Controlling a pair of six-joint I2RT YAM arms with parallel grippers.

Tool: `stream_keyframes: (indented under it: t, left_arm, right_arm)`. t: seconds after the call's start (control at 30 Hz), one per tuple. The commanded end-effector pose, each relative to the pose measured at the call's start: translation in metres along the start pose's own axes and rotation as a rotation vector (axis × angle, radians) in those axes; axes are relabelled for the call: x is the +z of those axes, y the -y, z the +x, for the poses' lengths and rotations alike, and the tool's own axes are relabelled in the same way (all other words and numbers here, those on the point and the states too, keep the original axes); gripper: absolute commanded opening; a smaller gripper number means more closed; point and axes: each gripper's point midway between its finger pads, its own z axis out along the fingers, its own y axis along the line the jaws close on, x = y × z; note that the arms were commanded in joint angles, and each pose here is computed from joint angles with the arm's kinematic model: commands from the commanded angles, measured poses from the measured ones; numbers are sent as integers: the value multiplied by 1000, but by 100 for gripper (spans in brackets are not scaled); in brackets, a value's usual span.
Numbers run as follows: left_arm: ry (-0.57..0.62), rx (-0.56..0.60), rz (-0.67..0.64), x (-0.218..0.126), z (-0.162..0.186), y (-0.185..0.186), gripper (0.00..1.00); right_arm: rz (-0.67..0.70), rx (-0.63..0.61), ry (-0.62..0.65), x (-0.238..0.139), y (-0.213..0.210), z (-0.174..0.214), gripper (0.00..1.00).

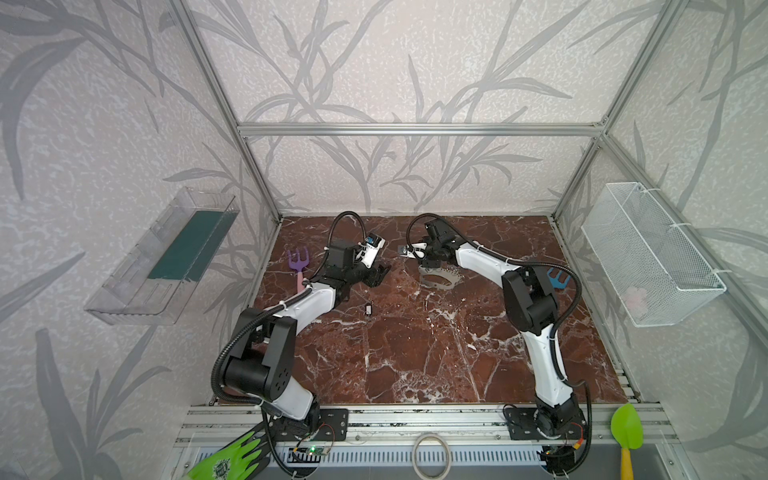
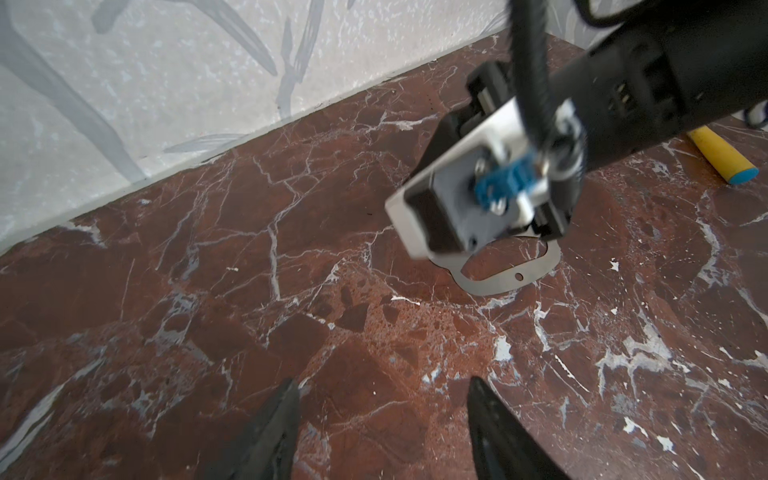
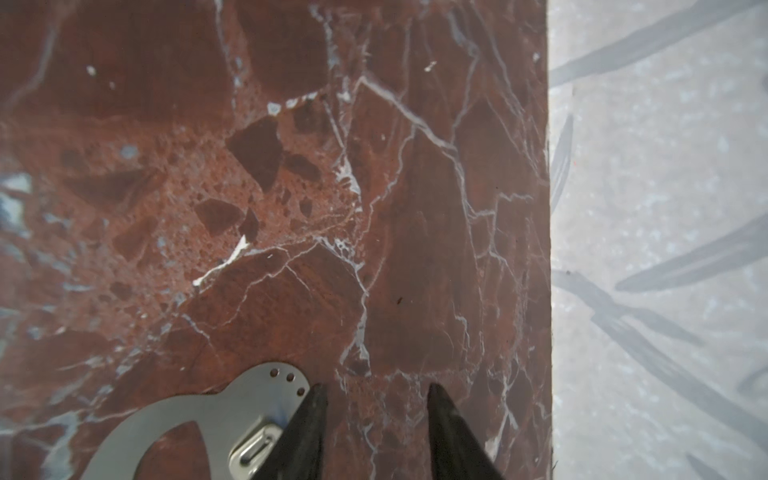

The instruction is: Put the keys on the keyring

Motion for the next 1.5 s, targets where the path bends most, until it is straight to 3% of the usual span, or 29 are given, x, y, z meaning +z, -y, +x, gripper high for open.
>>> stream_keyframes:
  t: [0.0,0.17,0.23,0.33,0.5,0.6,1.17,1.47]
  left_arm:
    - [-77,-83,-56,-12,15,-3,65]
    - [-132,-82,3,-10,33,8,66]
    - [-127,-70,21,-9,31,11,66]
    - [-116,-40,32,-7,28,12,66]
    - [-104,-9,68,2,21,17,65]
    - [-100,12,82,6,17,21,65]
    - [-121,48,79,15,17,24,64]
    - [-135,60,91,22,16,27,64]
  right_arm:
    - [-24,285,106,-60,20,-20,47]
    - [-42,673,50,-93,17,26,50]
    - [-46,809,-36,-101,4,56,49]
    - [-59,931,-159,-109,-22,93,49]
    - [-127,1063,-231,-98,-49,127,45]
    - [-199,1078,-249,-85,-62,129,43]
    - [-181,1094,-309,-55,-65,153,28]
    - [-235,1054,-303,-51,-65,148,8]
